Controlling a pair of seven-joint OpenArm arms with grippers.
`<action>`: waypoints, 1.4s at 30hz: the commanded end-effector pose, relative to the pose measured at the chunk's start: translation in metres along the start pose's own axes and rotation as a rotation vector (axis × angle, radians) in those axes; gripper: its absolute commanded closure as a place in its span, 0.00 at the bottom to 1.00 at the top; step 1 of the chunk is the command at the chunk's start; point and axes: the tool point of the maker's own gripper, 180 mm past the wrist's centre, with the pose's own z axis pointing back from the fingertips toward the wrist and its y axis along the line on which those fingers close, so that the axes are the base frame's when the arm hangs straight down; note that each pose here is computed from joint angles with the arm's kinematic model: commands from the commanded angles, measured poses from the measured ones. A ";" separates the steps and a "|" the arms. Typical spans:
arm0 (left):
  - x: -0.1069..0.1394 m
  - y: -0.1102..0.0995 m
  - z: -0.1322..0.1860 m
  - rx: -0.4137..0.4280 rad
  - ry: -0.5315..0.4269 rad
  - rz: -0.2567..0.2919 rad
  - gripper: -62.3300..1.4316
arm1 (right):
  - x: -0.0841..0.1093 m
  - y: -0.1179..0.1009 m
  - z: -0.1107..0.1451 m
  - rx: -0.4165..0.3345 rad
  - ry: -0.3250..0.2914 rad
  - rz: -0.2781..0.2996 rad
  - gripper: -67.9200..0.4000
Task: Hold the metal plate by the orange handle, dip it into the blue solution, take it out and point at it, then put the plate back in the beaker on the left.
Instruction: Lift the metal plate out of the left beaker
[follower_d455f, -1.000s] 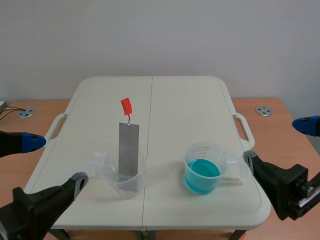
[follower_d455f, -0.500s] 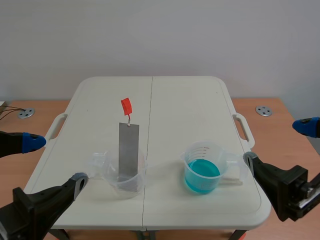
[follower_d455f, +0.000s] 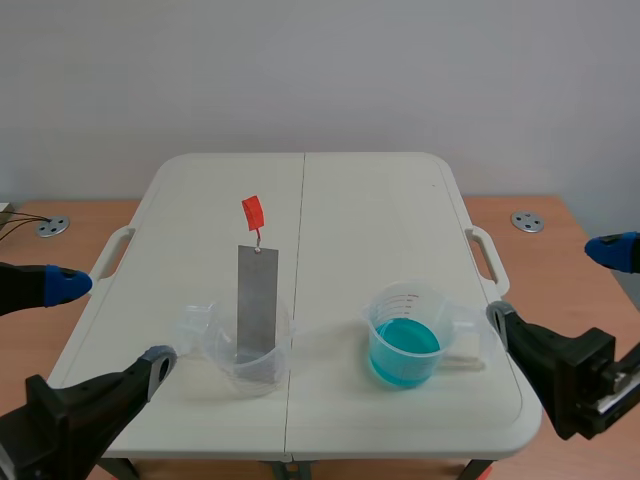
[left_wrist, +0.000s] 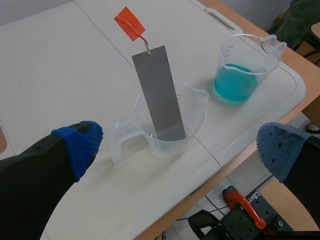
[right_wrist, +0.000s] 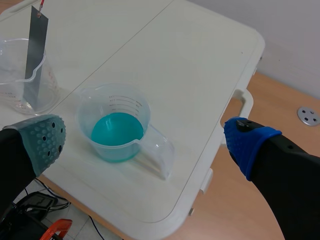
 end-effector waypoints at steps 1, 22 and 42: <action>0.005 0.003 0.000 0.017 -0.020 0.003 0.00 | 0.013 -0.002 -0.002 0.001 -0.045 0.011 0.02; -0.019 0.004 0.003 0.028 0.103 -0.036 0.95 | 0.042 0.020 -0.030 0.089 -0.142 0.009 0.02; -0.166 -0.046 0.097 -0.033 0.631 0.051 0.95 | 0.064 0.040 -0.076 0.185 -0.200 -0.011 0.02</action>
